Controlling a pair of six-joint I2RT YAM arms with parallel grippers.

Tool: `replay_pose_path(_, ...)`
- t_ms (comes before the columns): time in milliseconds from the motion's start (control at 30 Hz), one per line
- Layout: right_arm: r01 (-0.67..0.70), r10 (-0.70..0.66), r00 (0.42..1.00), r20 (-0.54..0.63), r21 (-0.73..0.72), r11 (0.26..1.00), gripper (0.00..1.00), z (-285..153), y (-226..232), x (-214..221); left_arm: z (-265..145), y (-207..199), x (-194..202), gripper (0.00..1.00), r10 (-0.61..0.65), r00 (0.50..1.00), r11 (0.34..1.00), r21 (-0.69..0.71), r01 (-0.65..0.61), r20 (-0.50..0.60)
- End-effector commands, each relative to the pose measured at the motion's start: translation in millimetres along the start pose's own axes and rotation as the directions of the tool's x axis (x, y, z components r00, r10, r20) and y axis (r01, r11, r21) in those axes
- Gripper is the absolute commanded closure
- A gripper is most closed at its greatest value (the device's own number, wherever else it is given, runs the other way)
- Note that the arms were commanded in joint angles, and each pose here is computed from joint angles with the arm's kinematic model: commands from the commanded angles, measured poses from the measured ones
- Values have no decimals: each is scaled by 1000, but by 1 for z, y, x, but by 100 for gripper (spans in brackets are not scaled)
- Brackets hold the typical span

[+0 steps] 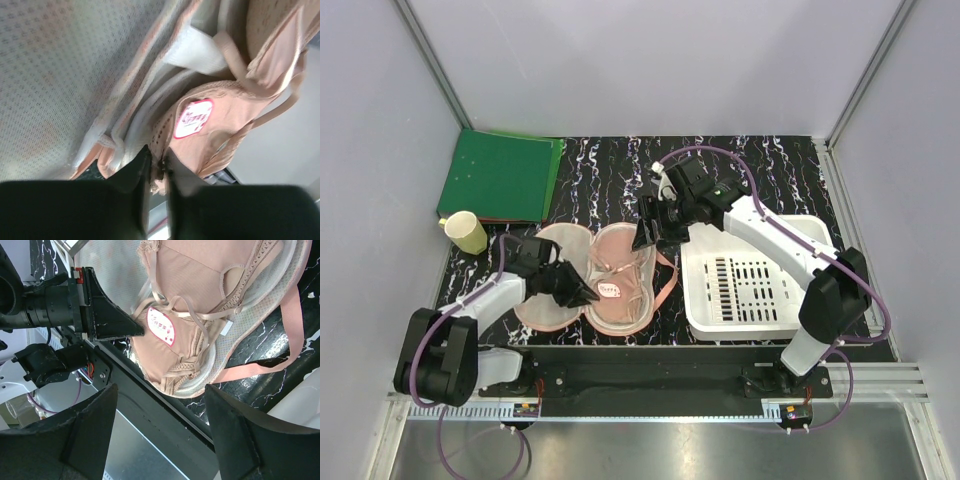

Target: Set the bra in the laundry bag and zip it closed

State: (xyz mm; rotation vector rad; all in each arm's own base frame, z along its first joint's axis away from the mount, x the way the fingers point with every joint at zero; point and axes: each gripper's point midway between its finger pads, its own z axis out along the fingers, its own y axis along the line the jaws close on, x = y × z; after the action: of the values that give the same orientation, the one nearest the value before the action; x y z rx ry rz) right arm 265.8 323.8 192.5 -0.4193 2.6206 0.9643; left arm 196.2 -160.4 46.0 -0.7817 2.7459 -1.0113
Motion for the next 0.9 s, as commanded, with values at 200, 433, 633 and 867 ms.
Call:
replay_pose_path(200,50,-47,997,68,-48,998,22,-31,19,-7,-60,5,-14,20,146,973,980,-159,-117,181)
replay_pose_path(433,55,-50,996,74,-61,997,22,-39,25,-8,-106,64,-44,20,-24,898,924,-333,188,440)
replay_pose_path(633,50,-45,997,60,-69,996,22,-42,26,-2,-153,106,-91,20,-13,758,773,-475,421,652)
replay_pose_path(867,58,-54,996,64,-66,996,22,-50,25,4,-130,141,-102,28,-277,676,723,-315,614,683)
